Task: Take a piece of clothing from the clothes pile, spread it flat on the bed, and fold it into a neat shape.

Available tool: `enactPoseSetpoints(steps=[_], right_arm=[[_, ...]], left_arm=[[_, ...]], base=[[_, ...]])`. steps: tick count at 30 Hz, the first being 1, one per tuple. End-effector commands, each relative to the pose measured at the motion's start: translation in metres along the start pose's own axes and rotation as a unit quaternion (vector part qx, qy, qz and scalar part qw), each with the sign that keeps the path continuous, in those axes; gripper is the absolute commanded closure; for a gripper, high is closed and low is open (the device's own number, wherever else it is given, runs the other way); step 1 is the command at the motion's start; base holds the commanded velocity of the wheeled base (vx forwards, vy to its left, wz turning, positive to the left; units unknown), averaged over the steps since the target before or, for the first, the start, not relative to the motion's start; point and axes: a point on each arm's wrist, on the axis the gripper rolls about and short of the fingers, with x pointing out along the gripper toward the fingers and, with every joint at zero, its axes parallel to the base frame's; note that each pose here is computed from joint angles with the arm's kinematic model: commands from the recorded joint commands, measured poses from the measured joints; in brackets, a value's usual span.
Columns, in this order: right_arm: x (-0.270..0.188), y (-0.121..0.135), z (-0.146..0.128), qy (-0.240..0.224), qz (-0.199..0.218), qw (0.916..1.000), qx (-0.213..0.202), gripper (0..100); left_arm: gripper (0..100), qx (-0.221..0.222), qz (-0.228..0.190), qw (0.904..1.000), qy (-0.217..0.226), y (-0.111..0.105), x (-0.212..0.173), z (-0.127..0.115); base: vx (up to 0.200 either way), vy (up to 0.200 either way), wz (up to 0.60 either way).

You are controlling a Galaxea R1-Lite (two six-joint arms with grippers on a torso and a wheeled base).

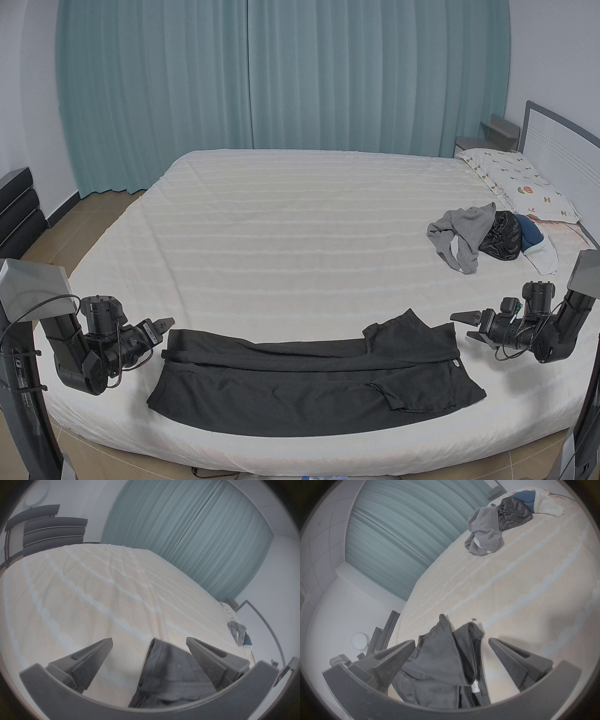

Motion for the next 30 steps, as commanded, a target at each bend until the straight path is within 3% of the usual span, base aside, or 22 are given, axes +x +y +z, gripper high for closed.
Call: enactPoseSetpoints(steps=[1,6,12,13,30], right_arm=[[0.018,-0.001,0.005,-0.008,-0.007,0.9997,0.021,0],[0.033,-0.006,-0.001,0.001,-0.014,0.999,0.042,0],[0.036,-0.012,-0.004,0.004,-0.019,0.9986,0.049,0],[0.036,-0.013,-0.004,0.003,-0.019,0.9986,0.05,0],[0.049,-0.016,0.001,-0.014,-0.032,0.9977,0.057,0]], left_arm=[[0,-0.029,-0.013,0.9995,-0.006,-0.012,0.017,0.014],[0,-0.062,-0.021,0.9978,0.013,-0.027,0.034,0.014],[0,-0.063,-0.013,0.9975,0.03,-0.023,0.049,0.004],[100,-0.063,-0.012,0.9974,0.032,-0.022,0.05,0.002],[100,-0.068,-0.002,0.9977,0.007,-0.016,0.044,0.012]], base=[[0.0,0.0,0.0],[0.0,0.0,0.0],[0.0,0.0,0.0],[0.0,0.0,0.0],[0.0,0.0,0.0]])
